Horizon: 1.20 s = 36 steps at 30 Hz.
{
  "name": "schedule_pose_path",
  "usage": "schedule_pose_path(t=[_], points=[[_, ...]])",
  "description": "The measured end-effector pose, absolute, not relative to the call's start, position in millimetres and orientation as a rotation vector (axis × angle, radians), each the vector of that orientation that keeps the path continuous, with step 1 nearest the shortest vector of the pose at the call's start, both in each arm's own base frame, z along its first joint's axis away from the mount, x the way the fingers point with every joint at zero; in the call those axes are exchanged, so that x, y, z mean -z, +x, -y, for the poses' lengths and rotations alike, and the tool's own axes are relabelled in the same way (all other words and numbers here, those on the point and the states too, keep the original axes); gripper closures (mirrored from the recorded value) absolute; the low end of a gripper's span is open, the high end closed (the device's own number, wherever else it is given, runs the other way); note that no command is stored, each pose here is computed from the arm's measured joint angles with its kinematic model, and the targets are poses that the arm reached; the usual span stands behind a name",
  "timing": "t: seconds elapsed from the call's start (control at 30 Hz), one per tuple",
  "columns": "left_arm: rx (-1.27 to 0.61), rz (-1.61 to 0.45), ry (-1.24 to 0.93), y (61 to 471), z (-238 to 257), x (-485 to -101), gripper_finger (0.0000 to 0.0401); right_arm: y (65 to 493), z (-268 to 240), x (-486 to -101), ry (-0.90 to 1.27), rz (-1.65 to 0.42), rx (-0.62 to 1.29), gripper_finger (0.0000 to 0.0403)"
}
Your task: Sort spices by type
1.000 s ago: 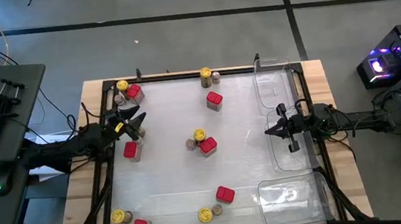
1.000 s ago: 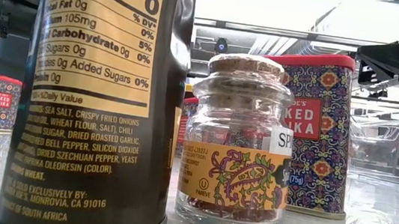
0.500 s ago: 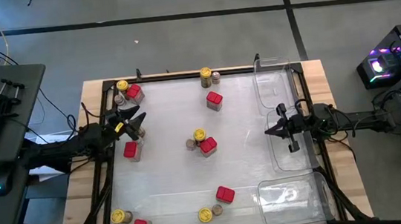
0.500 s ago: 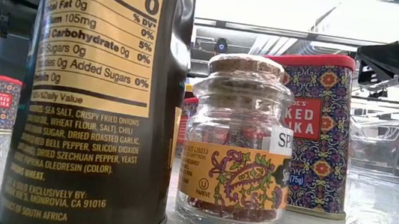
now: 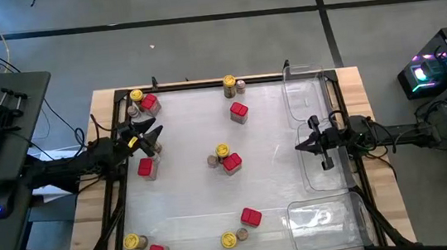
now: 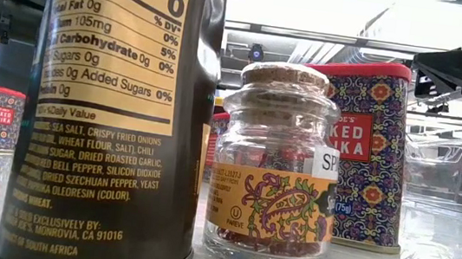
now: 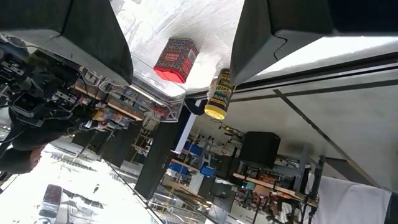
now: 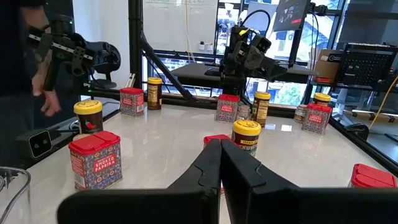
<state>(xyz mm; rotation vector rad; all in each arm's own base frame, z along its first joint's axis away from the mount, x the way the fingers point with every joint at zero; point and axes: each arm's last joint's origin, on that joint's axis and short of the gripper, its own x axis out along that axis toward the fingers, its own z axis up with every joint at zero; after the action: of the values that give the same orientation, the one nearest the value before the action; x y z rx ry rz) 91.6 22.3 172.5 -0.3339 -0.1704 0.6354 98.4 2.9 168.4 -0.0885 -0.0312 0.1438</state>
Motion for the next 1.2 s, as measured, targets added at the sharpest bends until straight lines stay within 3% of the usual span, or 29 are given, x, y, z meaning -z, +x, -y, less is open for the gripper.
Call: schedule_pose_path(t=[0.4,0.6,0.67,0.8,0.9,1.1,1.2], points=[[-0.67,0.177,-0.305,90.9,-23.3,-173.6,0.0146,98.4,-2.9,-168.5,-0.089,0.031,-0.143,0.0402],[-0.514,0.58,-0.871,87.1,-23.0,-195.5,0.0146,98.4,-2.9,-168.5,-0.089,0.031,-0.144,0.0402],[-0.441,0.659,-0.911,86.2,-22.3,-203.8,0.0146,98.4,-2.9,-168.5,-0.089,0.031,-0.144,0.0402],[-0.306,0.7,-0.746,88.7,-19.0,-241.7,0.0146,98.4,-2.9,-168.5,-0.089,0.031,-0.143,0.0402],[-0.322,0.527,-0.607,99.6,-19.2,-277.4,0.0146,98.5,-2.9,-168.4,-0.089,0.031,-0.144,0.0402],[-0.494,-0.283,-0.392,92.2,-24.0,-335.8,0.0146,98.4,-2.9,-168.4,-0.089,0.03,-0.144,0.0402],[-0.54,-0.448,-0.312,84.4,-24.9,-367.0,0.0146,98.5,-2.9,-168.4,-0.089,0.03,-0.144,0.0402]])
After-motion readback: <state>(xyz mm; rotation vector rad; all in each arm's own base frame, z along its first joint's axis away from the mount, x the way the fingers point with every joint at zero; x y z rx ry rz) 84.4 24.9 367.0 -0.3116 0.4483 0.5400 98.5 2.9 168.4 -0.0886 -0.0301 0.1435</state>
